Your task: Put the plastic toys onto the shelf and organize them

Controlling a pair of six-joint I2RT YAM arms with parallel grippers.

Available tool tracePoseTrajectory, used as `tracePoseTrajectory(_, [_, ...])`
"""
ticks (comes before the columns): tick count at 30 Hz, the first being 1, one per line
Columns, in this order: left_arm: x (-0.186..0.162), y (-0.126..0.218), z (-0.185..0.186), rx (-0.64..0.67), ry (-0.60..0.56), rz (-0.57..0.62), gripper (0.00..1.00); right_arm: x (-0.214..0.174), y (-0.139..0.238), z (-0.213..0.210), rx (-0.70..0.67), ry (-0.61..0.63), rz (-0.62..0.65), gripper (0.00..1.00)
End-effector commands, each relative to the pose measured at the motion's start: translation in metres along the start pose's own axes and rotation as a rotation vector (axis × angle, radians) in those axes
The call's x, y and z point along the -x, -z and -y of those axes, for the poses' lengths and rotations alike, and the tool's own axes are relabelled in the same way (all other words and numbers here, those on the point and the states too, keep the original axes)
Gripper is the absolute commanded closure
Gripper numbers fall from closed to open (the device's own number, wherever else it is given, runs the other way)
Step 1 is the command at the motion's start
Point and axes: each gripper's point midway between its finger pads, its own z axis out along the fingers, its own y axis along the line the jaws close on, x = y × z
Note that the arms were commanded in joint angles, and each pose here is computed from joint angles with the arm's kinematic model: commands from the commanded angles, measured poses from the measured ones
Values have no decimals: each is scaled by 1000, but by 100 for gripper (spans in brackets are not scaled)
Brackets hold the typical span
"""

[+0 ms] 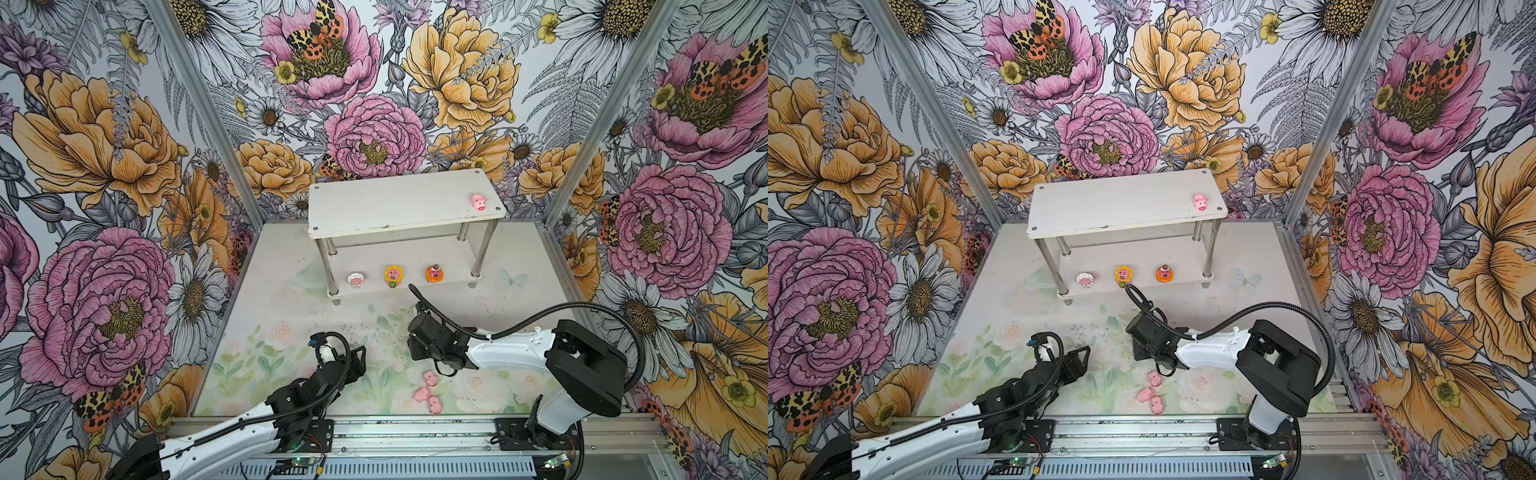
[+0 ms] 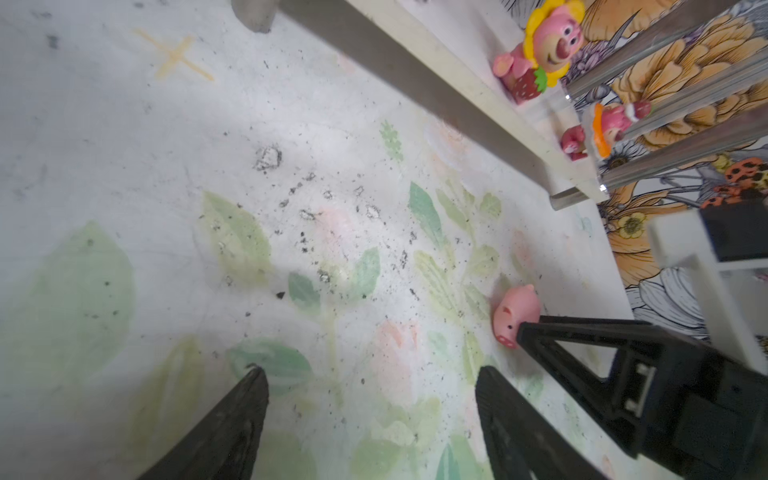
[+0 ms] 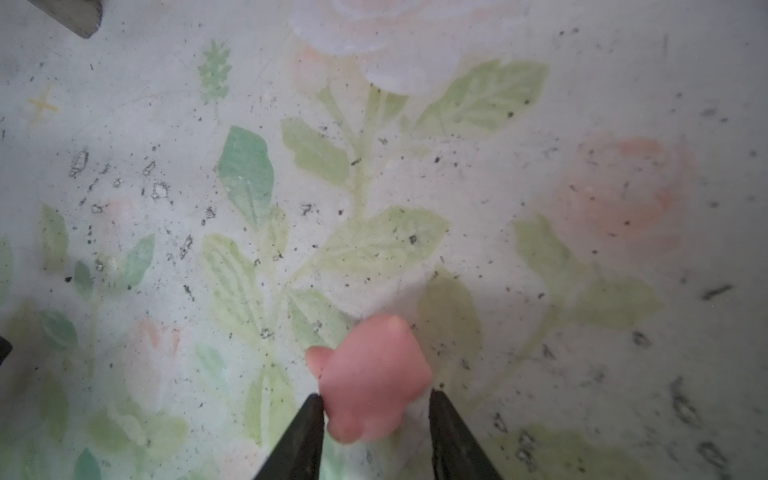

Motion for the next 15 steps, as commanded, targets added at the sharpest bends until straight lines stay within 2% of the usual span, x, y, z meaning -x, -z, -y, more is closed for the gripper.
tracePoseTrajectory(1, [-4, 3, -15, 43, -43, -19, 19, 2, -4, -1, -15, -9, 1, 58])
tracePoseTrajectory(7, [0, 5, -14, 32, -31, -9, 20, 4, 0, 8, -40, -12, 14, 67])
tracePoseTrajectory(15, [-4, 2, -14, 40, -28, -25, 21, 2, 5, 30, -68, -45, 10, 66])
